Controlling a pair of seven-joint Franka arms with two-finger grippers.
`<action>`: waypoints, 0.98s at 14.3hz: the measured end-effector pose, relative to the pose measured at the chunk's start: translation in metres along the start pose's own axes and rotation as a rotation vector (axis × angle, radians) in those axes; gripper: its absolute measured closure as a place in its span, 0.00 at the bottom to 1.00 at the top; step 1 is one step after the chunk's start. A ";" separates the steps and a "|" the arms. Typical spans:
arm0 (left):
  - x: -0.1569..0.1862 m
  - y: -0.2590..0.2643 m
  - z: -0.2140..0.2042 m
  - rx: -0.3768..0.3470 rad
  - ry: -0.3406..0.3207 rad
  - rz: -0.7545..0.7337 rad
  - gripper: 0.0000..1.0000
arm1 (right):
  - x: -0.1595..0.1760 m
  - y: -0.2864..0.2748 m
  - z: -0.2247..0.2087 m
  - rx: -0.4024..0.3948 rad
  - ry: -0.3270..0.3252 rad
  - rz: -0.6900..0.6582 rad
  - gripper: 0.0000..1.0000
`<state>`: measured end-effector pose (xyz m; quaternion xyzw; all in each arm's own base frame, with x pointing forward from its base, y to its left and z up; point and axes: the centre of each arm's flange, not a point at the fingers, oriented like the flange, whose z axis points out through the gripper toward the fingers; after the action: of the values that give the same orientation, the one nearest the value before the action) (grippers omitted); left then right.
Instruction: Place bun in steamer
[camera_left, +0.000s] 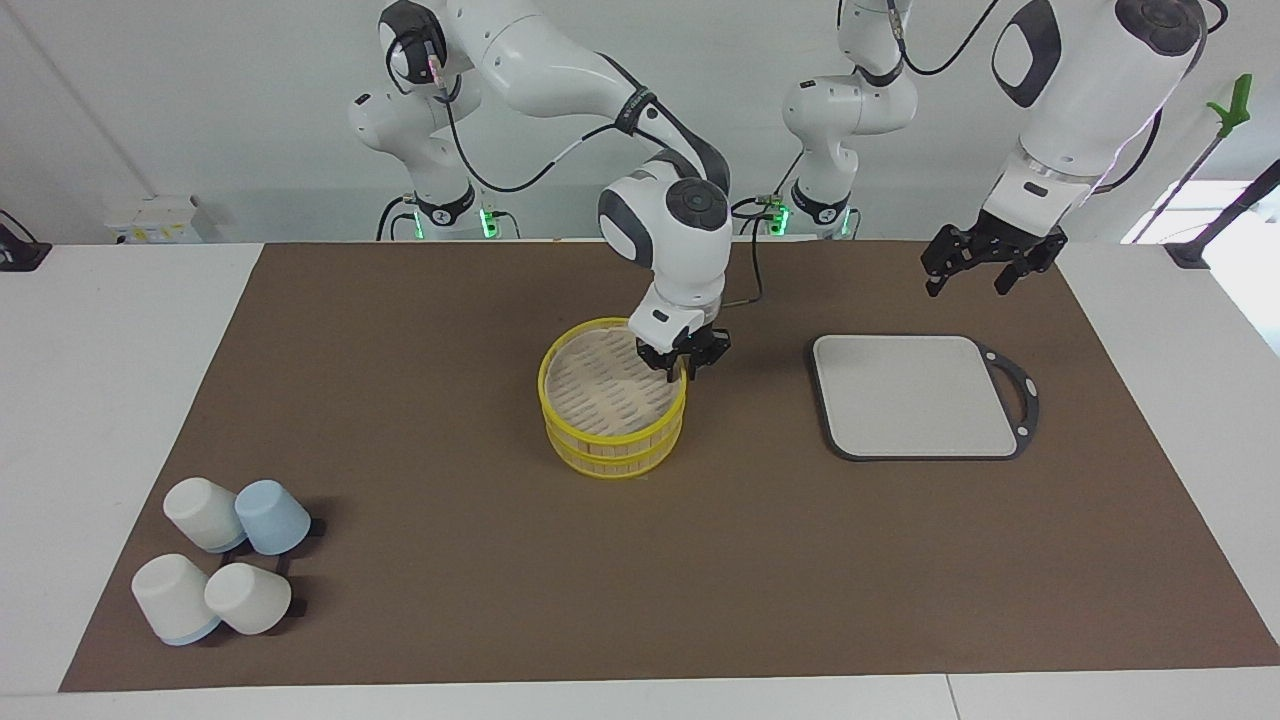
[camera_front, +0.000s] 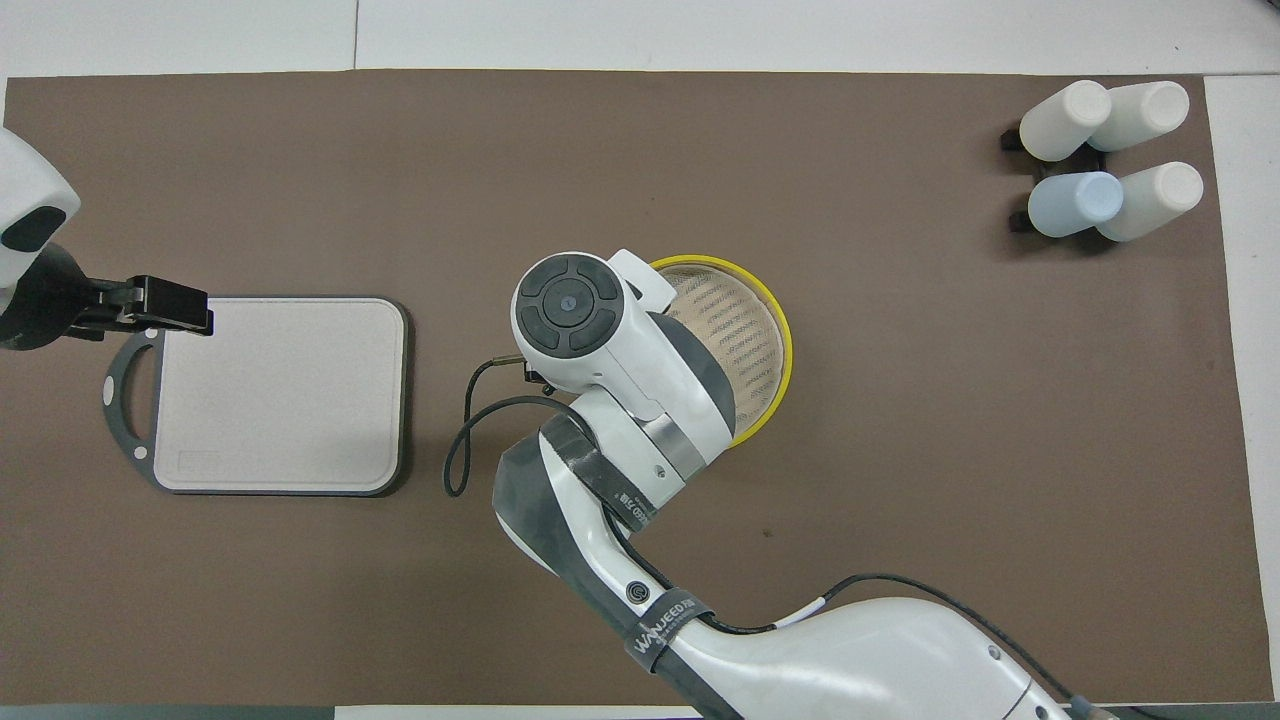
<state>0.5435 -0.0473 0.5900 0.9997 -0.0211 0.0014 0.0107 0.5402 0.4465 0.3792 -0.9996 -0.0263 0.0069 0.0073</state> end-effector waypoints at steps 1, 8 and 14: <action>0.000 0.000 0.000 0.000 0.000 0.000 0.00 | 0.000 0.000 0.000 0.000 0.000 0.000 0.39; 0.000 0.000 0.000 0.000 0.000 0.000 0.00 | 0.023 0.039 -0.046 0.029 0.053 0.064 0.00; 0.000 0.000 0.000 0.000 -0.001 0.000 0.00 | 0.051 0.158 -0.133 0.034 0.073 0.166 0.00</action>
<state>0.5434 -0.0474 0.5899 0.9997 -0.0211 0.0009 0.0107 0.6011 0.2893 0.5096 -0.9977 0.0568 -0.0286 0.0246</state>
